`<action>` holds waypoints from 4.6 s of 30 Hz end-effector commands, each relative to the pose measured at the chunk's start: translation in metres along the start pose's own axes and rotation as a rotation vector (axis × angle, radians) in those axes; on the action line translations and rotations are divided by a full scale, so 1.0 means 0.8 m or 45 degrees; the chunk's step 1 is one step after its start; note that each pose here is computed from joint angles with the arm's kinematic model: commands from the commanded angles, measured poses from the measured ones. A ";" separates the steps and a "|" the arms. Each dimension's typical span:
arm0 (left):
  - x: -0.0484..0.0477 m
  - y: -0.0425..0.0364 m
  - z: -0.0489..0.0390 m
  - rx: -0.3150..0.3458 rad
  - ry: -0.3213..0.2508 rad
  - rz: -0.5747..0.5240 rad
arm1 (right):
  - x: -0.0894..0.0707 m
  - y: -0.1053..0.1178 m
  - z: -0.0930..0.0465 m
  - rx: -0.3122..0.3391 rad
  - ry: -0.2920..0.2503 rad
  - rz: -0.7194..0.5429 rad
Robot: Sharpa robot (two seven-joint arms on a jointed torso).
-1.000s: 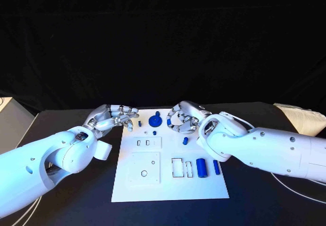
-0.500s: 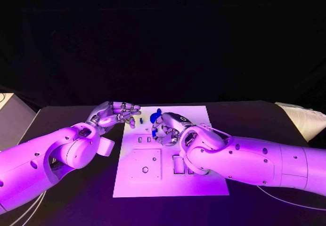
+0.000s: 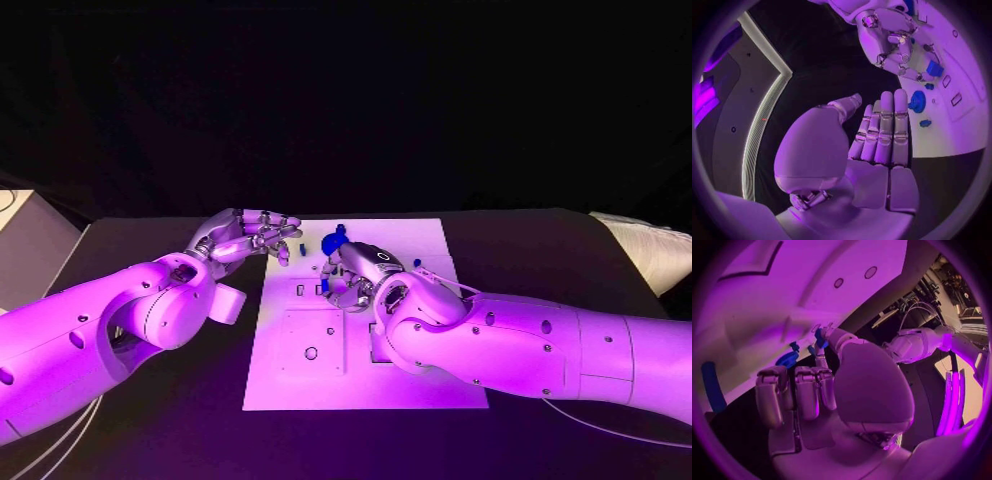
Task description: Assemble the parts on the task board
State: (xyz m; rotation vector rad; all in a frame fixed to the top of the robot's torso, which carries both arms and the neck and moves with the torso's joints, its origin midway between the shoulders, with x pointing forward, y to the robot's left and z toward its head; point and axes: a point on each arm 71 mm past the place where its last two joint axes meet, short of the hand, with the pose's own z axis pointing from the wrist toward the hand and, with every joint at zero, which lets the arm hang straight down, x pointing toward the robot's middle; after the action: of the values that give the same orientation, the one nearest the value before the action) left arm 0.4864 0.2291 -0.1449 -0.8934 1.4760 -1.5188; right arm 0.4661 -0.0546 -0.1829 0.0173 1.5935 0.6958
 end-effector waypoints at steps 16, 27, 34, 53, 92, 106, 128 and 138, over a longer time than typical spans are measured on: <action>0.000 0.0001 0.000 0.000 0.006 -0.002 | 0.005 0.002 -0.001 -0.016 -0.054 -0.134; 0.000 0.0002 0.000 -0.001 0.009 -0.001 | 0.009 0.000 0.000 0.004 -0.064 -0.157; 0.000 0.0002 0.000 -0.002 0.011 0.000 | 0.011 -0.001 0.001 0.012 -0.059 -0.163; 0.000 0.0005 0.000 -0.003 0.012 0.001 | 0.014 -0.003 0.003 -0.002 -0.042 -0.152; -0.005 0.0051 0.001 -0.029 0.001 0.053 | 0.002 -0.007 -0.012 -0.057 -0.111 -0.090; -0.011 0.0220 0.008 -0.179 -0.049 0.209 | -0.049 -0.017 -0.030 -0.222 -0.285 0.218; 0.026 0.0422 0.046 -0.729 0.267 0.894 | -0.162 -0.123 -0.010 0.119 -0.309 0.406; 0.038 0.0405 0.074 -0.794 0.346 1.073 | -0.169 -0.137 -0.012 0.179 -0.272 0.387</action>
State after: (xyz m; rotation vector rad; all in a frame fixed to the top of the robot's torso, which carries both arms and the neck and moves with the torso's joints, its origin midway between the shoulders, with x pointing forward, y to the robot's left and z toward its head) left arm 0.5298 0.1783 -0.1735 -0.3697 2.1502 -0.6516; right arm 0.5212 -0.2031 -0.1069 0.4291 1.3868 0.7888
